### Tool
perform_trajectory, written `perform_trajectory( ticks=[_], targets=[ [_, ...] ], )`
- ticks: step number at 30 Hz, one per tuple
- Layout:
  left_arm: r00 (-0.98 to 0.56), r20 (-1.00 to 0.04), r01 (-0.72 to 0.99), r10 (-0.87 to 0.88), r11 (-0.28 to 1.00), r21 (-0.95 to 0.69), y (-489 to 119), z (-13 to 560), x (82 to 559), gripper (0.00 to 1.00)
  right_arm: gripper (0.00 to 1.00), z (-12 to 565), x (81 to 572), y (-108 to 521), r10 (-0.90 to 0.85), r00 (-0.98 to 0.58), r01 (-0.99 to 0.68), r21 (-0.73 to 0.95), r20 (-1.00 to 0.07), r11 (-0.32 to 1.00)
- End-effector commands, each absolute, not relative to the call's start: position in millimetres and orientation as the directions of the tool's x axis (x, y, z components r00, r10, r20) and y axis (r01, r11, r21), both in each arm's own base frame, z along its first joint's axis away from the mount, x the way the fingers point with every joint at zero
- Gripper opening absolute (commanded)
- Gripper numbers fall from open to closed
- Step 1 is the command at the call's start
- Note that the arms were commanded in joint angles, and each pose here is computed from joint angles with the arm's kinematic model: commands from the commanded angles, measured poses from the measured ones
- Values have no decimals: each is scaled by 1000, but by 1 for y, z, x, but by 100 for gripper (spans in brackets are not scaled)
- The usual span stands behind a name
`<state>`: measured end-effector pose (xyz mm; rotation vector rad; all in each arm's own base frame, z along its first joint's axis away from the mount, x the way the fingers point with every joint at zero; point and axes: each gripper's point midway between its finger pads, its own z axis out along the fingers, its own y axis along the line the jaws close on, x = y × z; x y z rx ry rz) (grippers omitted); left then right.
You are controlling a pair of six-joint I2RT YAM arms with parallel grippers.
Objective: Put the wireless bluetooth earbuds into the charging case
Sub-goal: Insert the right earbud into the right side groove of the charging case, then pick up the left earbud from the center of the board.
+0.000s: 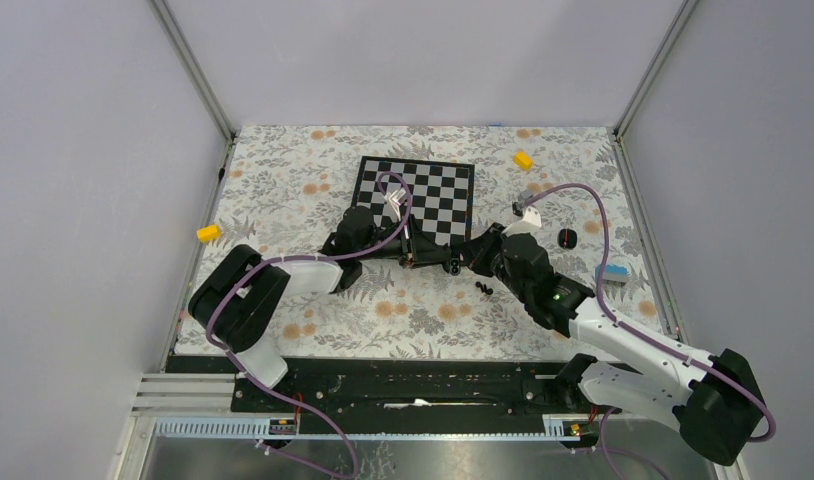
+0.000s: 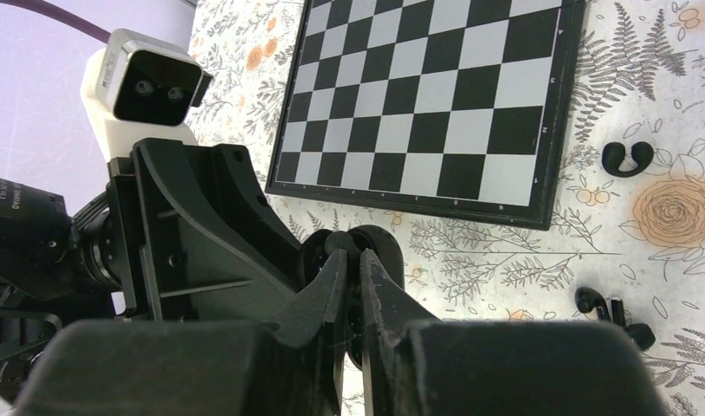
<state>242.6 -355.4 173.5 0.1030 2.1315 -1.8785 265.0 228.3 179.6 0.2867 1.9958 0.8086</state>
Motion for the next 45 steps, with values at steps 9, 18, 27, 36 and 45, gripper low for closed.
perform_trajectory(
  ticks=[9, 18, 27, 36, 45],
  targets=[
    [-924, -342, 329, -170, 101, -939, -360, 199, 251, 3, 0, 192, 271, 225, 528, -491, -87, 642, -693, 762],
    [-925, -341, 328, -167, 98, -939, -360, 198, 250, 3, 0, 184, 271, 227, 511, -495, -72, 619, -703, 782],
    [-925, -342, 331, -164, 95, -939, -360, 199, 249, 3, 0, 186, 271, 231, 486, -478, -73, 585, -731, 808],
    [-928, -336, 324, -160, 99, -941, -360, 195, 248, 3, 32, 194, 269, 230, 496, -462, -84, 593, -735, 801],
    [-929, -336, 323, -156, 100, -941, -359, 195, 247, 3, 41, 212, 266, 231, 521, -444, -118, 624, -729, 772]
  ],
)
